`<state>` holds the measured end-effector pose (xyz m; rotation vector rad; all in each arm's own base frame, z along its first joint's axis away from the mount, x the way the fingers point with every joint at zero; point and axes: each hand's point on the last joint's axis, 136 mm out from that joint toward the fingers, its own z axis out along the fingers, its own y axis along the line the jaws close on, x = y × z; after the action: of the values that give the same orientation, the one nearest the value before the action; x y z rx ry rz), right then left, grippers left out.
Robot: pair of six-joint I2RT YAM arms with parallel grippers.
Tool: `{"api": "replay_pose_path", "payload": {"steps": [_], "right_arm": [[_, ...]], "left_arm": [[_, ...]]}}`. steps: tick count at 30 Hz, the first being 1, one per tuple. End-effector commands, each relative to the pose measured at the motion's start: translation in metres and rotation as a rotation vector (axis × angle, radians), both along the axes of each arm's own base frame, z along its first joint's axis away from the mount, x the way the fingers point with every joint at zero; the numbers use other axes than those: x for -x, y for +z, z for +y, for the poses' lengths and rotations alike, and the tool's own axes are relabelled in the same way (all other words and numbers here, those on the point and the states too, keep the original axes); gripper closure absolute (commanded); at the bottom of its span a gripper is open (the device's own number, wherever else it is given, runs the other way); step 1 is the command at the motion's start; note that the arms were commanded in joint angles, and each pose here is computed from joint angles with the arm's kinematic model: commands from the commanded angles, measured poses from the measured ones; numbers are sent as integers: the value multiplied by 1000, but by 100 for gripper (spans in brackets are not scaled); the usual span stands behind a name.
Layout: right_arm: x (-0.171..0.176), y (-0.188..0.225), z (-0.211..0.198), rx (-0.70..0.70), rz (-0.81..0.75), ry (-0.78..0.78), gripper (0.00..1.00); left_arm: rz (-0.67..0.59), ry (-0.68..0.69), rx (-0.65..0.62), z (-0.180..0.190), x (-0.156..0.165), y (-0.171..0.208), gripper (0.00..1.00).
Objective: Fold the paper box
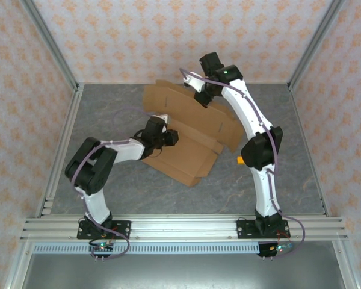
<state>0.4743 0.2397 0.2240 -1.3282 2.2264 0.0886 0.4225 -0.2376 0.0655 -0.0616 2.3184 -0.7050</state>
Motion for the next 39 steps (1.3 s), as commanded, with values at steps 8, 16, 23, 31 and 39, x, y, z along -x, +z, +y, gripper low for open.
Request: {"api": "replay_pose_path", "payload": {"steps": [8, 16, 23, 31, 39], "right_arm": [[-18, -5, -5, 7, -24, -65, 100], [-22, -9, -3, 4, -27, -69, 100], [-21, -7, 2, -24, -19, -65, 100], [-10, -12, 11, -32, 16, -60, 100], [4, -29, 15, -43, 73, -82, 100]], "left_arm": [[-126, 98, 189, -35, -61, 8, 83], [-118, 108, 196, -42, -69, -2, 88], [-63, 144, 160, -39, -65, -29, 91], [-12, 163, 118, -41, -56, -58, 95], [0, 185, 105, -38, -53, -65, 97]]}}
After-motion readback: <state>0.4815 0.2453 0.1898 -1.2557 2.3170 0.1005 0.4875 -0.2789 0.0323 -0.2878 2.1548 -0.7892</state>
